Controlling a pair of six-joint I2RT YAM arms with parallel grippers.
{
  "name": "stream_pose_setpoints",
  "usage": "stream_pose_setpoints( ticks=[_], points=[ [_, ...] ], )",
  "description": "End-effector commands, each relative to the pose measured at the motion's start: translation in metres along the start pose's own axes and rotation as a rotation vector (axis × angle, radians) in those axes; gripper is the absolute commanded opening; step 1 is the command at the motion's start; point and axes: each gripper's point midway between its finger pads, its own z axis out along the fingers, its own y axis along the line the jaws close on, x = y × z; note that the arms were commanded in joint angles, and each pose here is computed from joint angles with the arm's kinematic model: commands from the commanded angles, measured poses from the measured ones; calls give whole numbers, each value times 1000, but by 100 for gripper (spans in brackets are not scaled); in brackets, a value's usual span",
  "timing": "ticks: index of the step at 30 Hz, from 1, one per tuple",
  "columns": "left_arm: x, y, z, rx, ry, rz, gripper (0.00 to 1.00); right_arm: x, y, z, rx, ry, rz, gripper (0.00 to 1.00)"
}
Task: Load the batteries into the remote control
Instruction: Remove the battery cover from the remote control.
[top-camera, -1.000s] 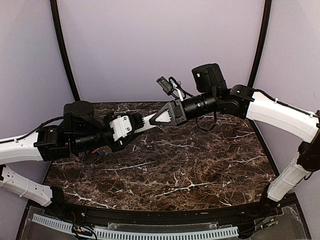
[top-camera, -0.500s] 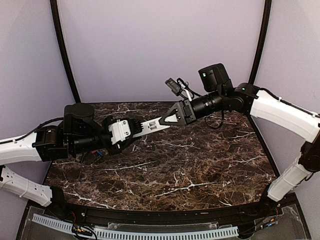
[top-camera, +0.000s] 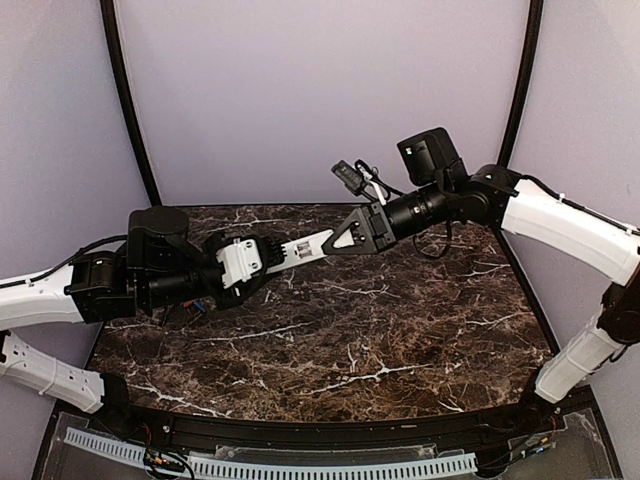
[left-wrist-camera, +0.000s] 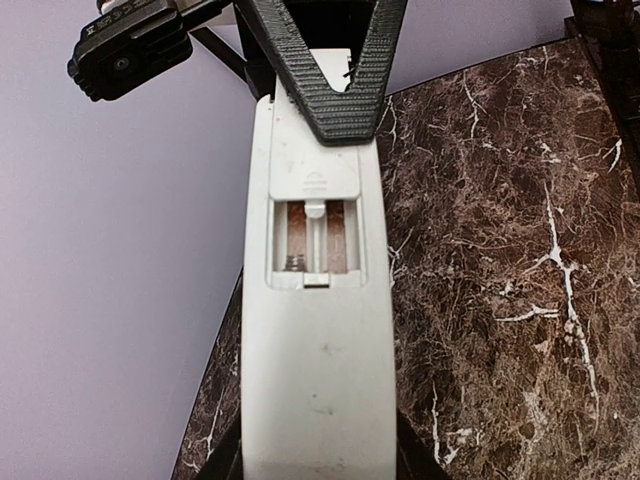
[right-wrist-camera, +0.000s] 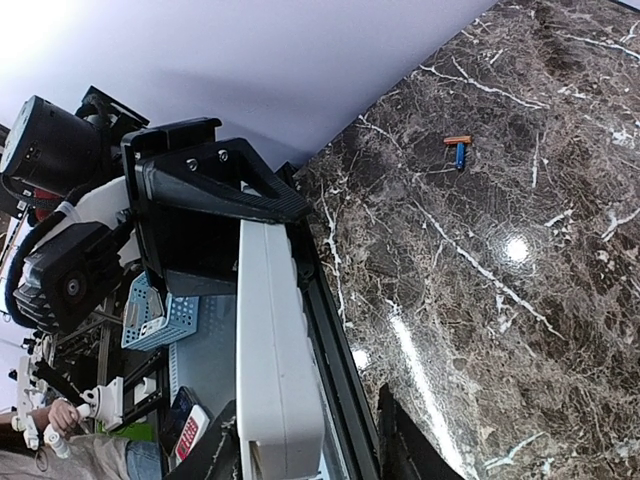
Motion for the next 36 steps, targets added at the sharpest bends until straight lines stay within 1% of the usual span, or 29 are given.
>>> stream_pose_setpoints(
  ticks=[1,3,5,7,9,10,11,13,18,19,22,26,28,29,32,36],
  points=[
    [-3,4,1,-11,-9,-22,0,-9,8,-14,6,-37,-18,44],
    [-2,3,2,-4,-5,-21,0,-11,9,-17,17,-43,-22,51],
    [-1,2,3,0,2,-21,0,-12,8,-20,40,-51,-22,62],
    [0,2,3,0,6,-22,0,-13,7,-23,63,-59,-24,71],
    [0,3,2,-2,3,-26,0,-14,6,-26,78,-59,-23,75],
    [-1,4,1,-3,0,-27,0,-14,6,-27,85,-61,-23,76],
    [-1,4,1,-1,-1,-29,0,-14,7,-29,92,-64,-24,74],
    [-1,4,1,-1,1,-28,0,-15,8,-33,98,-70,-24,66],
    [0,3,2,-1,6,-28,0,-12,18,-30,17,-65,12,35],
    [1,4,2,-4,7,-27,0,-11,18,-29,13,-62,25,27],
    [0,6,2,-10,8,-28,0,-10,18,-29,6,-62,40,15],
    [0,9,2,-20,11,-32,0,-8,18,-26,-10,-49,59,13],
    [0,10,1,-23,10,-34,0,-7,15,-24,-5,-41,72,3],
    [0,10,1,-22,12,-34,0,-7,14,-23,-3,-39,74,0],
    [4,10,2,-25,27,-31,0,-8,18,-24,-18,-40,66,0],
    [16,8,6,-16,73,-29,0,-14,38,-32,-84,-52,26,0]
  ],
)
